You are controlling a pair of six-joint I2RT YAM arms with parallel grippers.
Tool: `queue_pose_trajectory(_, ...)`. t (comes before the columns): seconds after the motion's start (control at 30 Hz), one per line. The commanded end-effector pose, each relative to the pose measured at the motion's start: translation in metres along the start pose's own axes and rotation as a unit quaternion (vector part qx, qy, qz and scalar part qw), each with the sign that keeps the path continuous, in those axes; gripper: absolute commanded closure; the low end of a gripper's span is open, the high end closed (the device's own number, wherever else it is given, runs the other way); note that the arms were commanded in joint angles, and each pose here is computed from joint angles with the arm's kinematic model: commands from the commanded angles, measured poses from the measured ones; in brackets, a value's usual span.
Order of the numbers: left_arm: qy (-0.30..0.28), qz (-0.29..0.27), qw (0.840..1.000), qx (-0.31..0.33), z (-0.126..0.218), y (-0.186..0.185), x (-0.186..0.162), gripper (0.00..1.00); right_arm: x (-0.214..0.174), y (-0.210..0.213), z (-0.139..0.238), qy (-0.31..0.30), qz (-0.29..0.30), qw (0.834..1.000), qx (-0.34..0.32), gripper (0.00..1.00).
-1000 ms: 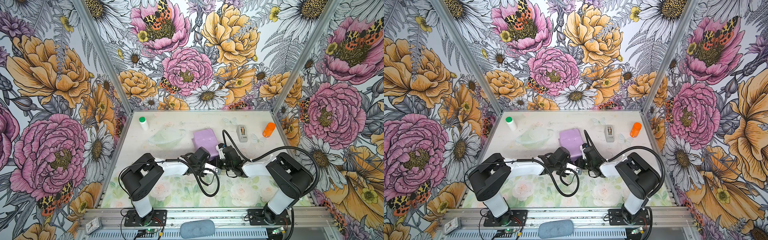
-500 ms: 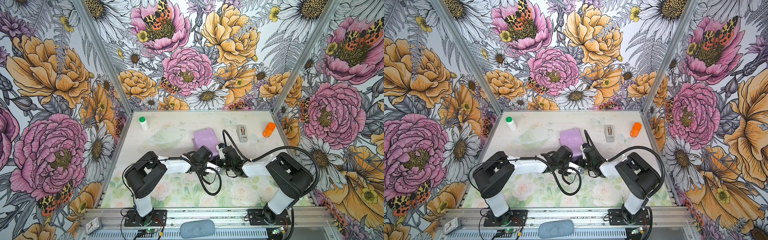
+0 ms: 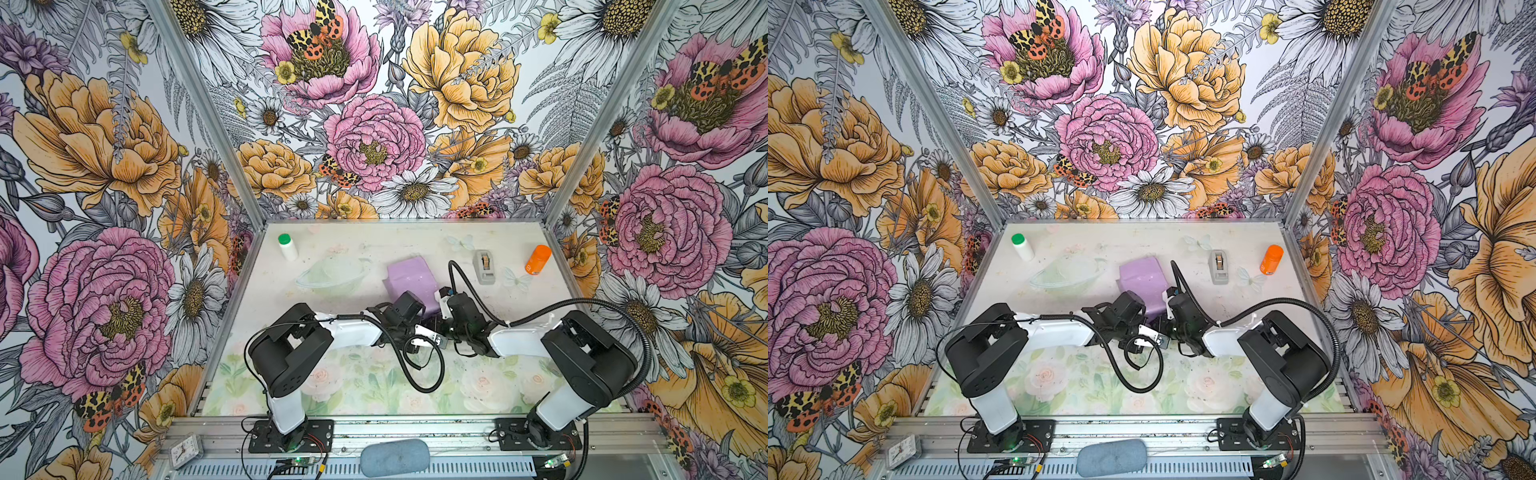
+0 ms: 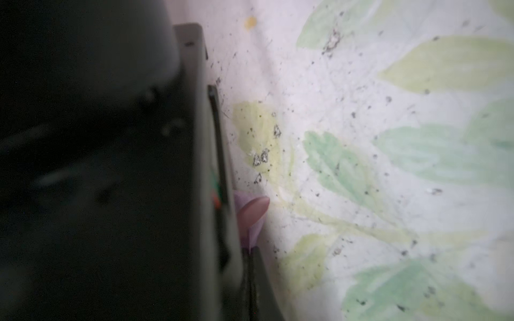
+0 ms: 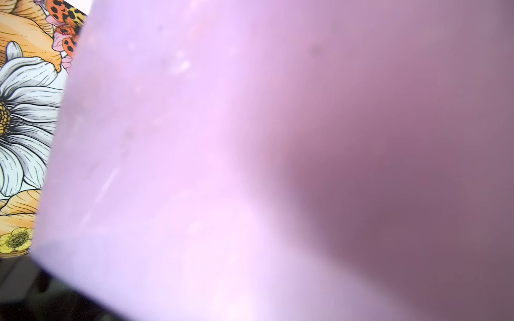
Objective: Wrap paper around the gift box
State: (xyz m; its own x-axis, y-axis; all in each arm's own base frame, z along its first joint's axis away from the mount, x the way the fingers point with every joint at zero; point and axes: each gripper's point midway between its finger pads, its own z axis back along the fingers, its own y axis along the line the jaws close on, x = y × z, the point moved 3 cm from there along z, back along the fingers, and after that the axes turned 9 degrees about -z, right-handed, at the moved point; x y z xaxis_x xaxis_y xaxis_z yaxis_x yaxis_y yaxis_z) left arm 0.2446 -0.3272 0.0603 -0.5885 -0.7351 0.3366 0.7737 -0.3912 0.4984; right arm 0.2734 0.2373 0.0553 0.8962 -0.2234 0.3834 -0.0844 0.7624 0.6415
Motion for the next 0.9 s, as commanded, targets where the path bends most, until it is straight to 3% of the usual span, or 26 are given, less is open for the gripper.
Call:
queue_pose_trajectory(0.0, 0.034, 0.039, 0.998, -0.023, 0.005, -0.017, -0.028, 1.00, 0.004, 0.017, 0.020, -0.010, 0.005, 0.999, 0.031, 0.68)
queue_pose_trajectory(0.5, 0.009, 0.054, 0.999, -0.001, 0.004, -0.010, -0.024, 1.00, 0.000, -0.013, 0.071, -0.031, -0.091, 0.995, -0.010, 0.56)
queue_pose_trajectory(0.63, 0.002, 0.059, 0.998, 0.002, 0.004, -0.009, -0.022, 1.00, -0.011, -0.027, 0.068, -0.004, -0.144, 0.989, -0.015, 0.54)
queue_pose_trajectory(0.87, -0.009, 0.062, 0.998, 0.012, 0.007, -0.007, -0.018, 1.00, -0.018, -0.022, 0.048, 0.027, -0.213, 0.976, 0.030, 0.51)
